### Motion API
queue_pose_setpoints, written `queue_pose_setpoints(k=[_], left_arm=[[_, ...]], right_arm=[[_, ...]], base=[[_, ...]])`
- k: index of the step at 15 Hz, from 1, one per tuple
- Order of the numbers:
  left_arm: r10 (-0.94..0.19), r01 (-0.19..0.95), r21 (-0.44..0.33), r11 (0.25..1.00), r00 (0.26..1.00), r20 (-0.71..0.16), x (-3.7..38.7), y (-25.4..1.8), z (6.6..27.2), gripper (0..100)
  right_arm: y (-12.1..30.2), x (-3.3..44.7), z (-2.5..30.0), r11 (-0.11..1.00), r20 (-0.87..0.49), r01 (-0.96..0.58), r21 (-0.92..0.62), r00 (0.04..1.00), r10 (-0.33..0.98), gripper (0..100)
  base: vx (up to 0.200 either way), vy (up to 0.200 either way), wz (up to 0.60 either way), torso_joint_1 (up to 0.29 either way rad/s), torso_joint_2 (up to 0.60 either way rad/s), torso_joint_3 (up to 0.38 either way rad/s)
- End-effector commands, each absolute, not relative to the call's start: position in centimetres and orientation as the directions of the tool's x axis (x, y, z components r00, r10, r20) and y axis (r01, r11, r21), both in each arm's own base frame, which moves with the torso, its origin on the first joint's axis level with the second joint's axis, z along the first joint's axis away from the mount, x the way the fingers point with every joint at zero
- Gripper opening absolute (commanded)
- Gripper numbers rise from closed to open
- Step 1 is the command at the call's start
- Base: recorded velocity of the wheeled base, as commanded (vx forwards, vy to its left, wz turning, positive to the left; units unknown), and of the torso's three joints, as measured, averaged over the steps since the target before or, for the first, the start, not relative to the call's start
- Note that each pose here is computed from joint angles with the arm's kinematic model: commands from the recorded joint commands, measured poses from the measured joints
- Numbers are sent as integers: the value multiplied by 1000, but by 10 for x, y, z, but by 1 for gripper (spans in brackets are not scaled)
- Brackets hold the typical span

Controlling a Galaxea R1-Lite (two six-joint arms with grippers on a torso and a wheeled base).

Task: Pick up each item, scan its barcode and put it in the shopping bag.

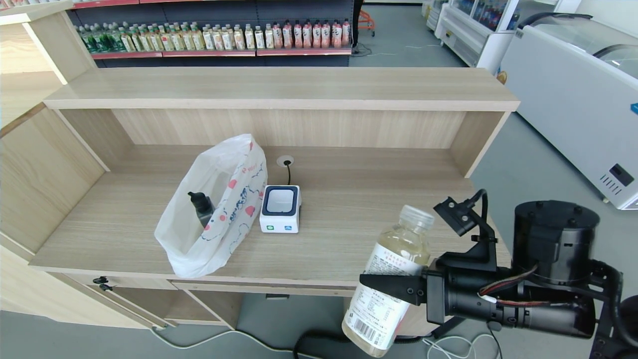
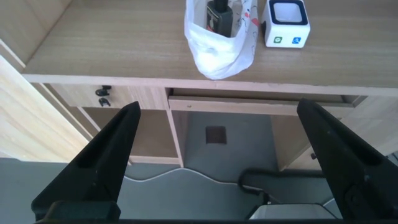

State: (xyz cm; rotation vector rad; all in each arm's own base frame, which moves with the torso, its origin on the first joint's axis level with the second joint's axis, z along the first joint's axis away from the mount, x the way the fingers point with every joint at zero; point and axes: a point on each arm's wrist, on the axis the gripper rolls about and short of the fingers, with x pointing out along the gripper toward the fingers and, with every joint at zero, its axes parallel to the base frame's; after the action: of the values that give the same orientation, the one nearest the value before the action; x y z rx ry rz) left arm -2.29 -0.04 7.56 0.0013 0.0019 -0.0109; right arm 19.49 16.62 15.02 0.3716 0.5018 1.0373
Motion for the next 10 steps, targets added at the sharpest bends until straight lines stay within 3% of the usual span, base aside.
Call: queue_pose_setpoints(k=[1,10], left_arm=[[-11,11,2,1000,1000,-2,-23,0,76,100],[-11,11,2,1000,1000,-2,-23,0,76,100]], right_arm=[[170,199,146,466,-229,-715,521,408,884,0],[175,200,145,459,-232,-721,519,398,887,0]], base=[[0,0,0,0,0,0],[0,0,0,0,0,0]])
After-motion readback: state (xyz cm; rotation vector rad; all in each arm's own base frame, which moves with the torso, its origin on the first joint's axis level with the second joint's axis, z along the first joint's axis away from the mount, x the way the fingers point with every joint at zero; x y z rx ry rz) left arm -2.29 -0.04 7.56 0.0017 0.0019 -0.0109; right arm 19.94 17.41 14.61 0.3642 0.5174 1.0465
